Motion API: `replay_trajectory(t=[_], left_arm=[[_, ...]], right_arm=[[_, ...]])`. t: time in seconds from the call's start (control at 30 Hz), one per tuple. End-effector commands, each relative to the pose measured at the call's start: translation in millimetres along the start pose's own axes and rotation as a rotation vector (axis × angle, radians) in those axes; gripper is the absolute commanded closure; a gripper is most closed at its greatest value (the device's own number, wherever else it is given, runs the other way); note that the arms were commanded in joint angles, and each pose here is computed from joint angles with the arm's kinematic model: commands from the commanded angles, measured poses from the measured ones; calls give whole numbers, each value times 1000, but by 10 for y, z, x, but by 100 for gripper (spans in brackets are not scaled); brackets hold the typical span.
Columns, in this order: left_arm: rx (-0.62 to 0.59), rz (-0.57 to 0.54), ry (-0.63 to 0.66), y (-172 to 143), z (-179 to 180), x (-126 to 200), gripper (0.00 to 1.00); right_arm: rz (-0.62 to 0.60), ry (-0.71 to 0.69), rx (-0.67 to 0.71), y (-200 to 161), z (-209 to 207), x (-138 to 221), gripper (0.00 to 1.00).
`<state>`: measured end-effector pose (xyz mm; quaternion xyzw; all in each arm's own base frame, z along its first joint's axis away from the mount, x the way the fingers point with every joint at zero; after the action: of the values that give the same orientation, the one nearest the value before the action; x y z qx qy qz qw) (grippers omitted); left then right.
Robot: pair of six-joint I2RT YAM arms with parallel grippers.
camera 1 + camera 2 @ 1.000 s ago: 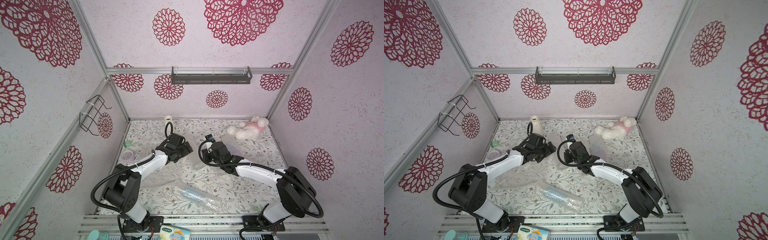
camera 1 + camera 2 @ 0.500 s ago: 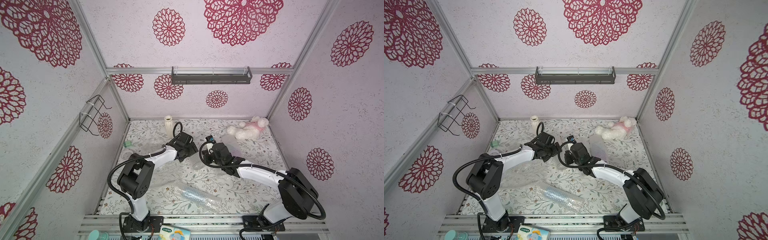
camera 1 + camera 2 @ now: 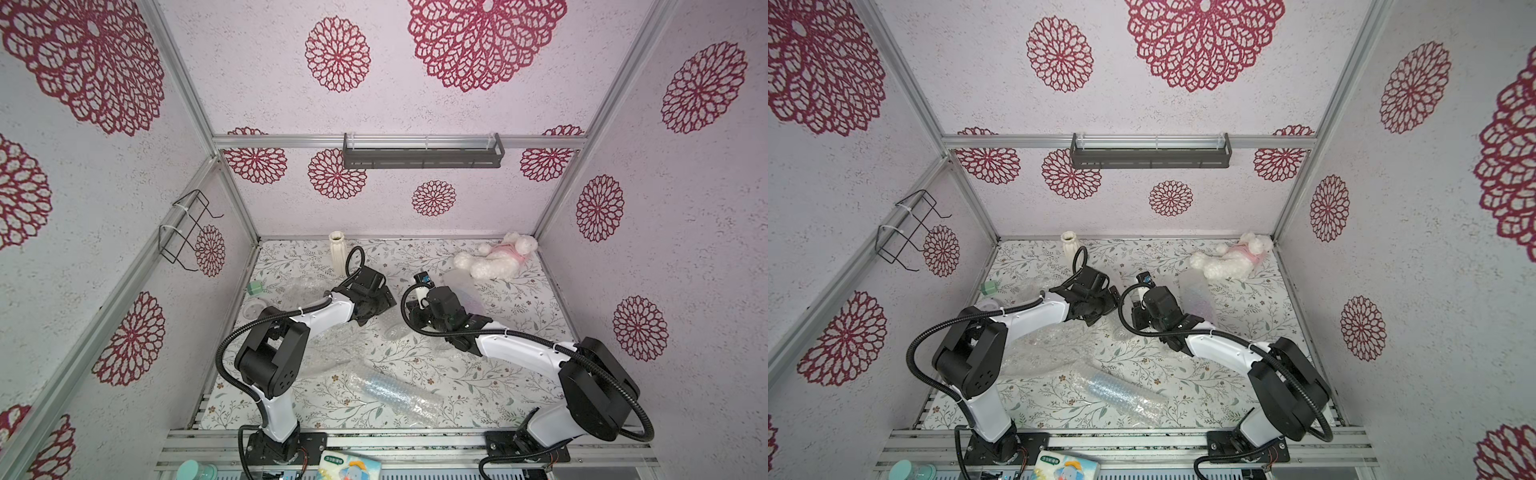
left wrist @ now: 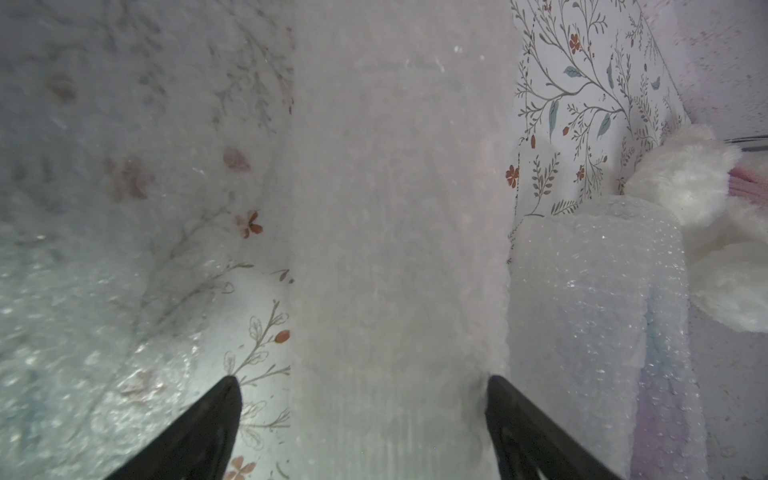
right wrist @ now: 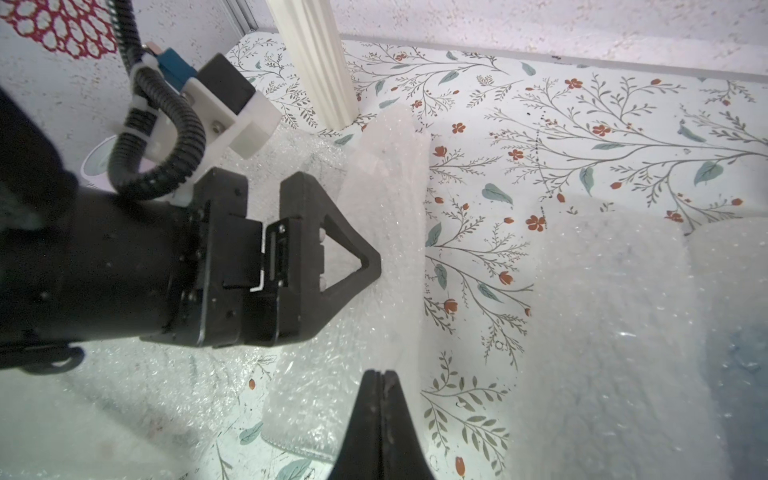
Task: Unwrap the vase from the bubble wrap
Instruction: Unwrap the bubble wrap at the center of the board.
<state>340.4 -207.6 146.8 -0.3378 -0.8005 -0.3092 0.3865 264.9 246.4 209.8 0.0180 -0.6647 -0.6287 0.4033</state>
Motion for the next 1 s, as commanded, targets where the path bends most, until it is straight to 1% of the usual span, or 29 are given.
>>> replay_trajectory(t=[0.0,0.3,0.63,0.97], left_arm=[[-3,28,80,-102,170,6,7],[-14,33,67,-112,164,47,7],[-52,53,46,-157,92,112,7],[-95,72,43,-292,45,211,7]], right_arm=[[-95,-15,-19,205,-24,154,100],[-103,-24,-24,224,-61,176,100],[-122,-48,-33,229,-101,316,100],[-116,-62,-68,77,-150,509,100]])
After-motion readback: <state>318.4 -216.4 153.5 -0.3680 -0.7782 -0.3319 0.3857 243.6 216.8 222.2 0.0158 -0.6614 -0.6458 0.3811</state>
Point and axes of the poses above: each gripper's point midway between its finger pads, its own x axis back along the fingers, its own z axis along the line the jaws close on, y = z × x, the point moved 10 cm from there along x, back along the fingers, and after that the axes turned 7 degrees about x, right-handed, at the moved point
